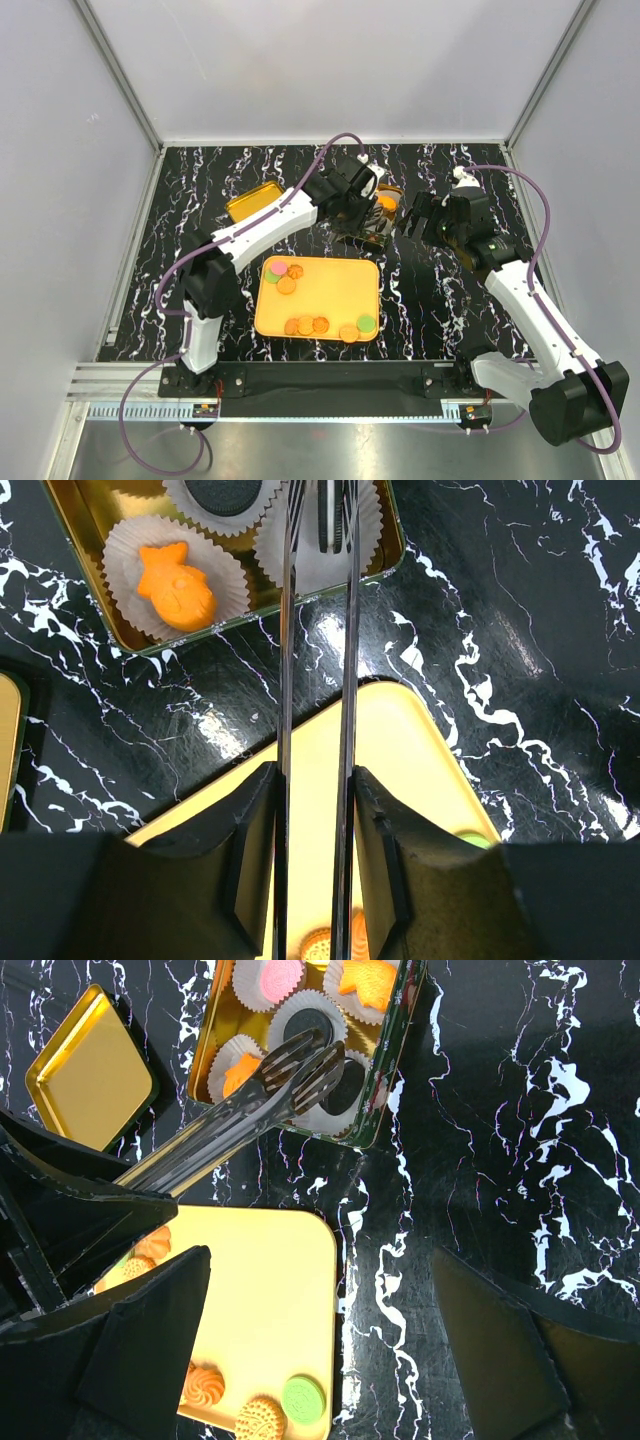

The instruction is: Pack the cookies

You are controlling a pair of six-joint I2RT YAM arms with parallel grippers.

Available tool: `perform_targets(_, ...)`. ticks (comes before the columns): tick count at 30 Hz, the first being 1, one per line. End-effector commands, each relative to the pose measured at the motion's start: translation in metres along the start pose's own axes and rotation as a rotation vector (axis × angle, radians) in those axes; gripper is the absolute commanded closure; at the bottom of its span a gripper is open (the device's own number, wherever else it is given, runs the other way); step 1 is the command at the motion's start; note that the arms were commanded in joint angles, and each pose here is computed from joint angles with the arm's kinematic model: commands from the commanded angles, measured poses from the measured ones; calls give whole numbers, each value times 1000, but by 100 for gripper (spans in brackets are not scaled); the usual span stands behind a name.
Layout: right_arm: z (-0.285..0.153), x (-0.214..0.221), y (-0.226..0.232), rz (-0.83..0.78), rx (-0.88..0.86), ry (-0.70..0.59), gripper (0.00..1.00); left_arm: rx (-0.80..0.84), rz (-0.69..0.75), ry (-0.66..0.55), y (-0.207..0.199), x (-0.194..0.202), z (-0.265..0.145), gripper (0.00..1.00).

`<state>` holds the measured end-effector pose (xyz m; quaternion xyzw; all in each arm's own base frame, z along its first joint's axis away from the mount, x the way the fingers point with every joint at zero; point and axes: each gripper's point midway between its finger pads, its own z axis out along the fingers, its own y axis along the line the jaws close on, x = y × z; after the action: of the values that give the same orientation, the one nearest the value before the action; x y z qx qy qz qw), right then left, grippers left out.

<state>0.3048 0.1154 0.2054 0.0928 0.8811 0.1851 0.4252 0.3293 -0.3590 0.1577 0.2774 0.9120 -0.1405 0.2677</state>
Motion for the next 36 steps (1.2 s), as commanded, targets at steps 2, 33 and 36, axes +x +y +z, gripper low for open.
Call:
perform_targets(2,-8,-15,5,-14,-8,-57,0,18,10,-132,-1,-35,-37,62)
perform_targets(33,-9,-17,6,-15,-7,-60,0,-1,-2,-92,12,-23,-23,61)
perform_targets(36,-9,-16,5,-17,-6,-57,0,2,-2,-102,10,-26,-26,61)
